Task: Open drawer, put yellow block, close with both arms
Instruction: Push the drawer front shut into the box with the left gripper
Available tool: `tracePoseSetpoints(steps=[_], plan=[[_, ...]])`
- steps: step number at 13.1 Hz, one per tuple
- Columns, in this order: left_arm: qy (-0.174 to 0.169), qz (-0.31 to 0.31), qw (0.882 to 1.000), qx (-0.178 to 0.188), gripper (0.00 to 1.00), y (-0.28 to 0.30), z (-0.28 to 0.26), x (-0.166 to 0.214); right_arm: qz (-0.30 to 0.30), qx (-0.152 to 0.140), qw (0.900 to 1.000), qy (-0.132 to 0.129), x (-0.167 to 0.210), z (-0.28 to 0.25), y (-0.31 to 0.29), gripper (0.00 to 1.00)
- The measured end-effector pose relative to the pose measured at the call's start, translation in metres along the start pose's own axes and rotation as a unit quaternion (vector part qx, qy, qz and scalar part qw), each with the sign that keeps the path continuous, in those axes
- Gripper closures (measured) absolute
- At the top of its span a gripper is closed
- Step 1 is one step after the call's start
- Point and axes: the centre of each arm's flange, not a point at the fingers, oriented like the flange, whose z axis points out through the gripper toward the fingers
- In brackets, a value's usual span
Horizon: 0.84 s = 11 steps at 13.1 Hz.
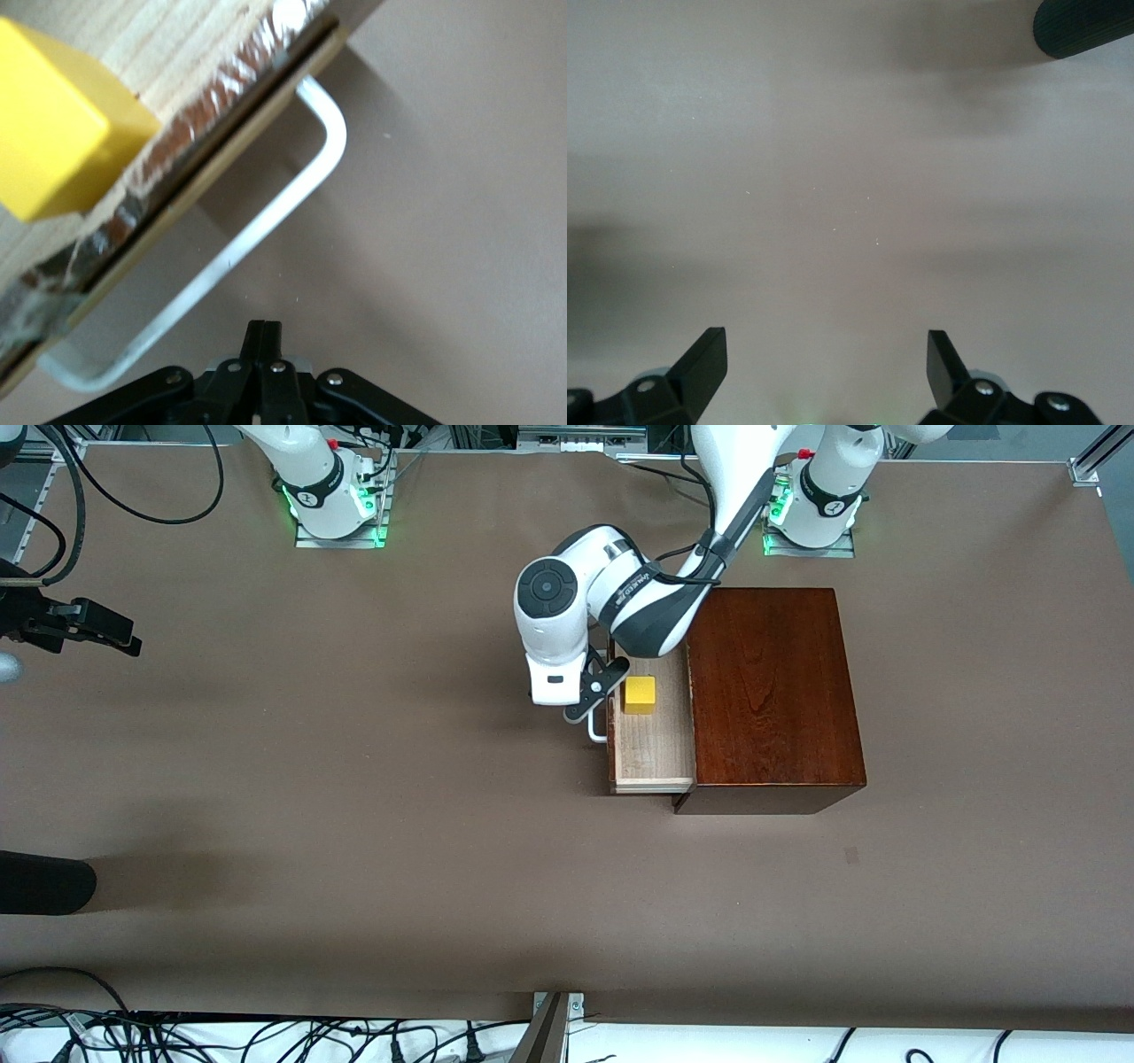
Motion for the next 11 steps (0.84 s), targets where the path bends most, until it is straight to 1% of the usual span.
tracePoseSetpoints(steps=[6,11], plan=[[0.002,-0.009,1.000,0.000,0.99,0.001,0.001,0.022,0.000,0.000,1.000,0.001,0.000,0.000,0.000,0.00],[0.002,-0.008,1.000,-0.002,0.99,0.002,-0.001,0.022,0.001,0.000,1.000,0.006,0.001,-0.001,0.000,0.00]])
